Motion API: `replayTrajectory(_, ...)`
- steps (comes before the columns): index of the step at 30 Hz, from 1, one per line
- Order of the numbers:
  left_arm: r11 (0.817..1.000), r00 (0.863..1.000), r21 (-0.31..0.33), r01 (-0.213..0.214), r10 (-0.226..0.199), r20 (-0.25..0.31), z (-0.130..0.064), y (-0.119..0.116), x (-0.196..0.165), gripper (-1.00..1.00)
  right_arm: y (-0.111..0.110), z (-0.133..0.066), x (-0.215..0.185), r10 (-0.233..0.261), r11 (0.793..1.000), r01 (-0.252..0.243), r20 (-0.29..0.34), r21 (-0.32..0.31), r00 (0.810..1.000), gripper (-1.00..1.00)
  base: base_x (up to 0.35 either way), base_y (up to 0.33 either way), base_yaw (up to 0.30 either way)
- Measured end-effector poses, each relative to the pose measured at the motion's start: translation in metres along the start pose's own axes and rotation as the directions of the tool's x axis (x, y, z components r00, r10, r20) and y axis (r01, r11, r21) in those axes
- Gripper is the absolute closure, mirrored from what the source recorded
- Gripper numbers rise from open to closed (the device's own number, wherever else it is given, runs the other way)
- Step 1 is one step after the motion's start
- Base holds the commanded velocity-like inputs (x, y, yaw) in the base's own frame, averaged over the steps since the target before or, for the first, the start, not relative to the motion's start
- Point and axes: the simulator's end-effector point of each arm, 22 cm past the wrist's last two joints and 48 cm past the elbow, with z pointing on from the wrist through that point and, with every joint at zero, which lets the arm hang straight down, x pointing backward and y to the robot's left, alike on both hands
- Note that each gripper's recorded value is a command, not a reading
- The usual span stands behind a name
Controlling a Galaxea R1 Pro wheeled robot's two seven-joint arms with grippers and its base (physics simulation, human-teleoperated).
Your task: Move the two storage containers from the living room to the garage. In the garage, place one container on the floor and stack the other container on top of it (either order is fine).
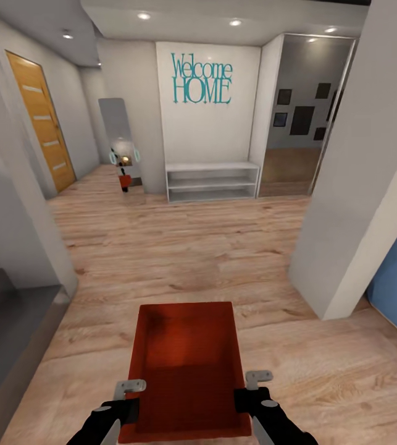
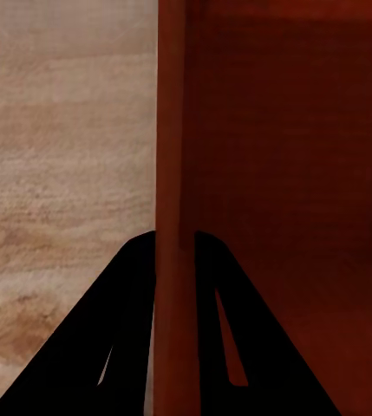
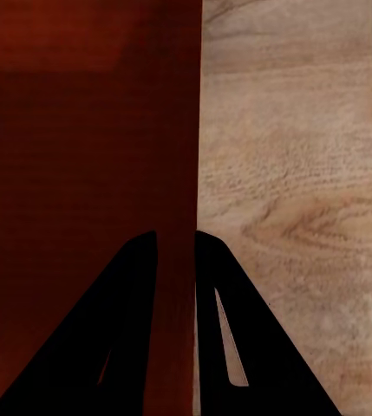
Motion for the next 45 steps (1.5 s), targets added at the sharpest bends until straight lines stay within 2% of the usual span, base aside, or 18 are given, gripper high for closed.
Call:
replayTrajectory(17,1.000,1.000,0.000,0.000,0.000,0.000,0.0000,0.0001,-0.0001,1.00,0.0001,0.0000,-0.0001,0.000,1.000,0.000,0.000,0.000,1.000,1.00,0.345,0.003,0.000)
replayTrajectory(45,1.000,1.000,0.000,0.000,0.000,0.000,0.0000,0.0001,-0.0001,1.00,0.0001,0.0000,0.0000,0.000,1.000,0.000,0.000,0.000,1.000,1.00,0.345,0.075,0.008)
